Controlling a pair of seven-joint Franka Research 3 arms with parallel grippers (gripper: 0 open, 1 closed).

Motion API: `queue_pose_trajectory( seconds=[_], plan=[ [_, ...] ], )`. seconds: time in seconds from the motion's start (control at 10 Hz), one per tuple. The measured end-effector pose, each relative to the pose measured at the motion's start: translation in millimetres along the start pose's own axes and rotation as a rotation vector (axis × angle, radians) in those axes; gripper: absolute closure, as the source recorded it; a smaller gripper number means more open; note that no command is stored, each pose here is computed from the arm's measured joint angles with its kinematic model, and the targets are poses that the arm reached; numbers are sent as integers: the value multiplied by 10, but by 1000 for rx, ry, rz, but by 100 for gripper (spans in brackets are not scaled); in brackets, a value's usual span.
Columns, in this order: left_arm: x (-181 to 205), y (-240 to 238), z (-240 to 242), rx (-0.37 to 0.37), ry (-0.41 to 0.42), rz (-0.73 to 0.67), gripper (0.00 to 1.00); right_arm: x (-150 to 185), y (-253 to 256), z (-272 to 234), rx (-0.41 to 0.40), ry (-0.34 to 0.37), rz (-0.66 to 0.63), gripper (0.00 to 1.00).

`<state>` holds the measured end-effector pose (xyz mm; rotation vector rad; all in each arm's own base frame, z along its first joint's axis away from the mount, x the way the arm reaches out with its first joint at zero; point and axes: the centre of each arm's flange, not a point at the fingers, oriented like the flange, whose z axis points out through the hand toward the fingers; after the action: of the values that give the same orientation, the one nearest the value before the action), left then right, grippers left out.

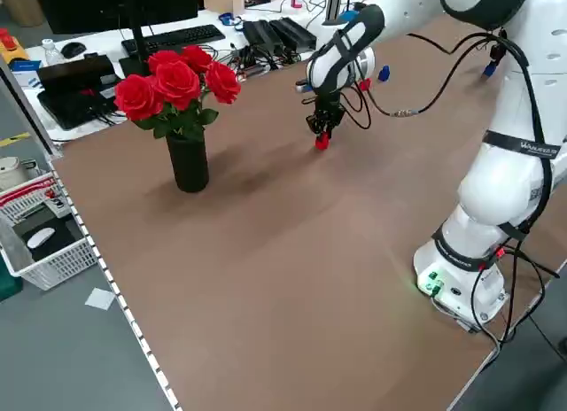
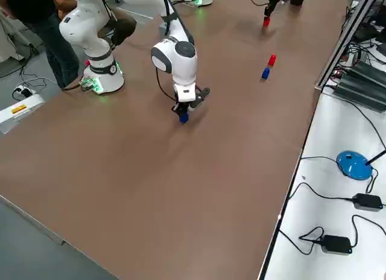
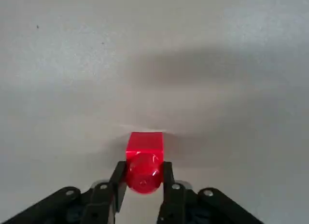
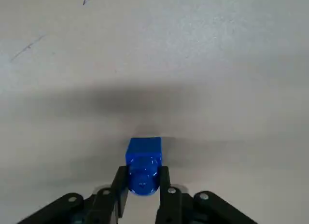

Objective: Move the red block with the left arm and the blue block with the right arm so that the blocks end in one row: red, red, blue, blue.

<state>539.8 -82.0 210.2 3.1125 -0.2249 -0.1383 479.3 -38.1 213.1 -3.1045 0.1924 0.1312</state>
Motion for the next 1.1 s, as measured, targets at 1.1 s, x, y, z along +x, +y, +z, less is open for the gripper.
queue_pose_trajectory(
  seconds=[1.1],
  plan=[
    [301,651,-44,0,43,65,67,371,-448,-33,-9,54,-5,70]
  ],
)
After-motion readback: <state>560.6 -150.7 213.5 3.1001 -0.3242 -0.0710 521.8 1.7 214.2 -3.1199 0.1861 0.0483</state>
